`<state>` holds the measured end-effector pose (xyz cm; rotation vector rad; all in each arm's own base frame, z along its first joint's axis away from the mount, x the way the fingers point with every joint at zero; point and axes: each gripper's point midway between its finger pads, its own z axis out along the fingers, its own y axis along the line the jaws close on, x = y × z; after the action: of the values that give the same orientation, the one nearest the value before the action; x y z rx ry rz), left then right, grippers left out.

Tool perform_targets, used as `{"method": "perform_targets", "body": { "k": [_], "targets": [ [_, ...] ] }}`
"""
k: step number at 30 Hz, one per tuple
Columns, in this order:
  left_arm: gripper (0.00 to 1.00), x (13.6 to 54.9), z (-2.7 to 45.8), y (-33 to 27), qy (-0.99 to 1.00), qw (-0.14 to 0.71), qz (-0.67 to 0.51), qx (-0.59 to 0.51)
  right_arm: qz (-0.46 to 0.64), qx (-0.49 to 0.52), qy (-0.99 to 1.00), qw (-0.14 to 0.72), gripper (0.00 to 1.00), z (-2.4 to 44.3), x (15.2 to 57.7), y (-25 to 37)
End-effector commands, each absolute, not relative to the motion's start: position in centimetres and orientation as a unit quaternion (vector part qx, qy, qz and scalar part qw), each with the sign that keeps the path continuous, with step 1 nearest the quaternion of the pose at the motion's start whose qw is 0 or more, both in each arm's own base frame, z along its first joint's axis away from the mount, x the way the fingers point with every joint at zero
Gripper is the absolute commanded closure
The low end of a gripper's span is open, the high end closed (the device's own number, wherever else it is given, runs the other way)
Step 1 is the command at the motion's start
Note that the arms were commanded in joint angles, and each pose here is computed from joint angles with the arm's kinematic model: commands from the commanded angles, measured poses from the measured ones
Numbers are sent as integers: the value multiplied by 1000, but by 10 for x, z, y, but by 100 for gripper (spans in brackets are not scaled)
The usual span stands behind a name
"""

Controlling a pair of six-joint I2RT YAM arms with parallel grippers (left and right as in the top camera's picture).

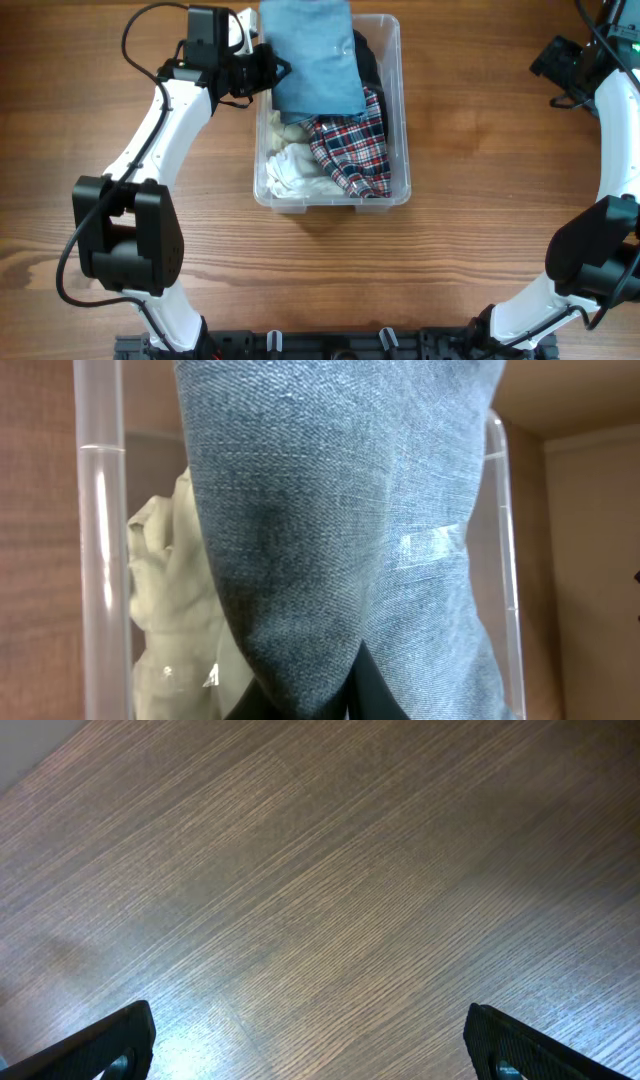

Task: Pack container
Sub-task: 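Lift the denim and carry it over the bin's top end, then lower the denim onto the top of the bin and release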

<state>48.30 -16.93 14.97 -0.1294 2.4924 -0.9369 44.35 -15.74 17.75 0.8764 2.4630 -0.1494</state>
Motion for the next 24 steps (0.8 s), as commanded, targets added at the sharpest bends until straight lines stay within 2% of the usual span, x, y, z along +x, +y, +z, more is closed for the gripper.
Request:
{"method": "perform_targets", "body": {
  "k": [1,3,5,6,8,10,12,14,15,16,17,20,22,24],
  "targets": [
    [50,472,147,-182,908,206,-362,-42,-50,329,909,253,0,171,445,-157],
    [47,473,150,-181,907,214,-360,-33,-50,329,909,253,0,171,445,-157],
    [23,474,157,-179,906,231,-355,-13,-50,329,909,253,0,171,445,-157],
    [17,475,162,-178,905,238,-353,-10,-50,329,909,253,0,171,445,-157],
    [13,480,184,-175,899,267,-347,-7,-50,329,908,253,0,171,445,-157],
    [14,484,213,-174,888,304,-344,16,-50,329,909,253,0,171,445,-157],
    [19,487,247,-175,873,346,-342,41,-50,329,909,253,0,171,445,-157],
    [30,491,279,-181,848,396,-344,71,-50,329,909,253,1,171,445,-157],
    [42,494,286,-185,839,414,-343,86,-50,329,909,253,0,171,445,-157],
    [49,497,289,-186,835,424,-339,87,-50,329,909,253,0,171,445,-157],
    [64,501,285,-187,838,429,-327,82,-50,329,909,253,0,171,445,-157],
    [86,503,269,-192,851,416,-311,75,-50,329,909,253,0,171,445,-157],
    [91,500,263,-196,856,407,-309,76,-50,329,909,253,0,171,445,-157],
    [91,500,263,-198,856,409,-306,76,-50,329,909,253,0,171,445,-157]
  ]
}}
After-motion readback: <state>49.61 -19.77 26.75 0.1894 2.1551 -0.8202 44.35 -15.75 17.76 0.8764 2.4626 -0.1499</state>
